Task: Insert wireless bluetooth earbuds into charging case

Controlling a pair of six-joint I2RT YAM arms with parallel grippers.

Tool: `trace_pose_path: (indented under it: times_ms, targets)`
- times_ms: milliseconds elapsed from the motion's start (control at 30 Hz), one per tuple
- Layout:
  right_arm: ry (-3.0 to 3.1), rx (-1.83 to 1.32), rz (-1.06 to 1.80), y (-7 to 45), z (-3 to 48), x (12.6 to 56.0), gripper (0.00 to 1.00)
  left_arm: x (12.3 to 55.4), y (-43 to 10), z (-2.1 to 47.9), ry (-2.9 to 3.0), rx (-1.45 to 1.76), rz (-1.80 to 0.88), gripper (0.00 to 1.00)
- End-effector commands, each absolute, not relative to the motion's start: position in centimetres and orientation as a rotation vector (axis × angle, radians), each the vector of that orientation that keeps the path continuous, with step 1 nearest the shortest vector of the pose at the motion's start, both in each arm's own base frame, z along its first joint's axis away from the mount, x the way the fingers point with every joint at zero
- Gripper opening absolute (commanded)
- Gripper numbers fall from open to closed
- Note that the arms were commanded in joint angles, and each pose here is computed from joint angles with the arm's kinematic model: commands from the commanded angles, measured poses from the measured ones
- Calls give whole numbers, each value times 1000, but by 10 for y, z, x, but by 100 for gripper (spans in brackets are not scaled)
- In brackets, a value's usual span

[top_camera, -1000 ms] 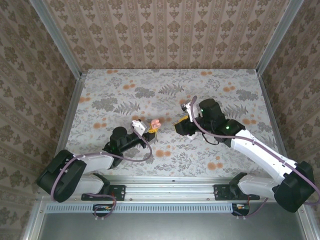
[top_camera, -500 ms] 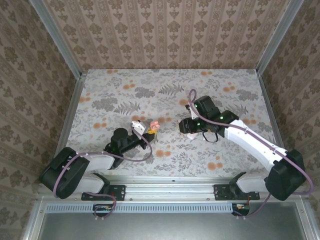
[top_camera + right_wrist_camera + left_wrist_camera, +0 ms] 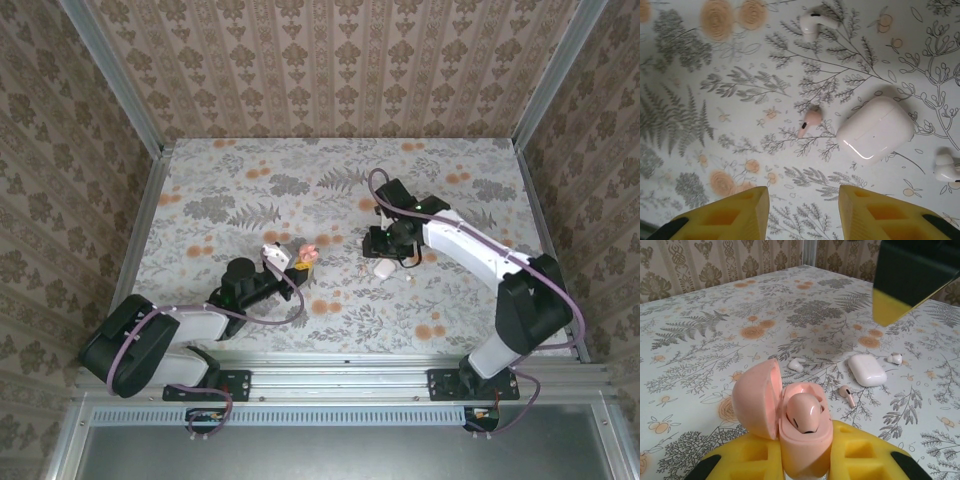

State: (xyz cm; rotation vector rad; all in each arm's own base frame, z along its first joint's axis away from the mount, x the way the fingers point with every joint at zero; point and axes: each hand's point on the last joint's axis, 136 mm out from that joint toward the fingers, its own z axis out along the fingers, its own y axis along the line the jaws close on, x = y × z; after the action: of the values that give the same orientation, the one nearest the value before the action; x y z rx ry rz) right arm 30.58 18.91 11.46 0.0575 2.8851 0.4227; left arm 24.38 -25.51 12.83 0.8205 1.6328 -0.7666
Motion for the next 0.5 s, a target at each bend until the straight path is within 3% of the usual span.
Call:
trace_pose_path:
  times_ms: [0,467]
  targets:
    - [2934,181,340,179,108,308,42,240,-258,137,1591,822,-815,11]
    - [3053,279,375,200,75,322,41,240,-252,138,1594,827,-769,11]
